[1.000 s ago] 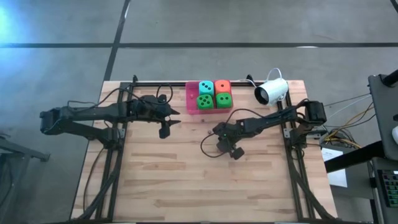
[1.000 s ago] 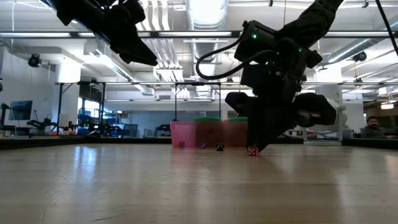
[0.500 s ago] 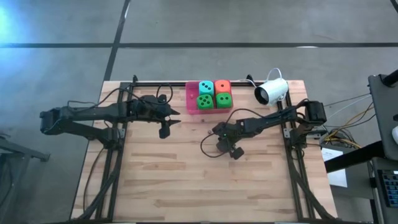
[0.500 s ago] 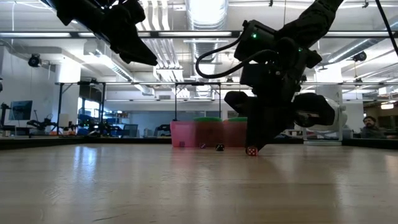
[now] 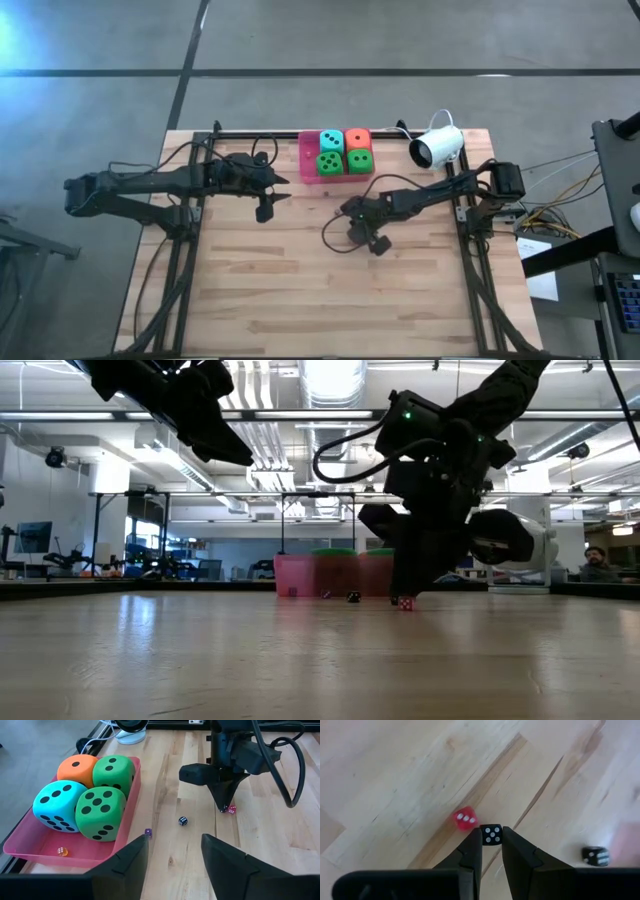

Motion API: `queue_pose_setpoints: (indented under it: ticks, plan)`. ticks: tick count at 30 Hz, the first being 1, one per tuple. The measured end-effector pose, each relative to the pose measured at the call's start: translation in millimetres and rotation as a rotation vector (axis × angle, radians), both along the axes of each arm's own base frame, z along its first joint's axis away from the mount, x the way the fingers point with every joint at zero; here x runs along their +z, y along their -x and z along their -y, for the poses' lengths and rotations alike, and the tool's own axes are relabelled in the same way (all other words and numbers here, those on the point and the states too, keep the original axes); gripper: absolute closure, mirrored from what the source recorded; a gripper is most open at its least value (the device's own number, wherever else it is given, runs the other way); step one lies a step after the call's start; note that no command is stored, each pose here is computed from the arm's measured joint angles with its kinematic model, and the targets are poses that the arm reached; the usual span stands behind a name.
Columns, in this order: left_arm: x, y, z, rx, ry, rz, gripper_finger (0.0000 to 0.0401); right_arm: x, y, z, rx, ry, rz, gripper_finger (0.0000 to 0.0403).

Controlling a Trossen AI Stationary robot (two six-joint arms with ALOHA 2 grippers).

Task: Pick & Place Dice
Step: Put the bottom small black dice into the pink bin

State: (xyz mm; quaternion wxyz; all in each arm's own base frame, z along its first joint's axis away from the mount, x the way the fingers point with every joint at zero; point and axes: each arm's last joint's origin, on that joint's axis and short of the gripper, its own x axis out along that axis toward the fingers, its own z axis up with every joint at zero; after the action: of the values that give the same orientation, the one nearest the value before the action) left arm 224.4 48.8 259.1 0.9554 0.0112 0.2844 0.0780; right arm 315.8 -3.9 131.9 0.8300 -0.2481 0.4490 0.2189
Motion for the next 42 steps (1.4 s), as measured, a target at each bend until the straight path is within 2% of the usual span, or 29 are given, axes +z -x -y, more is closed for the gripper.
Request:
queue_pose_setpoints:
  ticks: [12, 17, 20, 24, 30, 35, 40, 42]
  plan:
    - [0, 0, 0, 0.001, 0.001, 0.0, 0.0197, 25, -6, 3, 0.028, 0.046, 0.092, 0.0349]
    - [0, 0, 0, 0.001, 0.001, 0.0, 0.0193, 45, -8, 17, -0.047, 0.132, 0.189, 0.0349]
    - [0, 0, 0, 0.001, 0.001, 0.0, 0.019, 53, -12, 31, -0.104, 0.143, 0.281, 0.0349]
    - [0, 0, 0, 0.001, 0.001, 0.0, 0.0187, 63, -19, 57, -0.263, 0.098, 0.425, 0.0349]
    - [0, 0, 0, 0.001, 0.001, 0.0, 0.0193, 71, -13, 102, -0.536, -0.016, 0.512, 0.0348]
    - [0, 0, 0, 0.0, 0.001, 0.0, 0.0204, 71, -21, 127, -0.554, -0.102, 0.523, 0.0349]
    - [0, 0, 0, 0.0, 0.0, 0.0, 0.0215, 71, -41, 144, -0.572, -0.104, 0.539, 0.0349]
    - [0, 0, 0, 0.0, 0.0, 0.0, 0.0219, 68, -47, 152, -0.598, -0.116, 0.501, 0.0348]
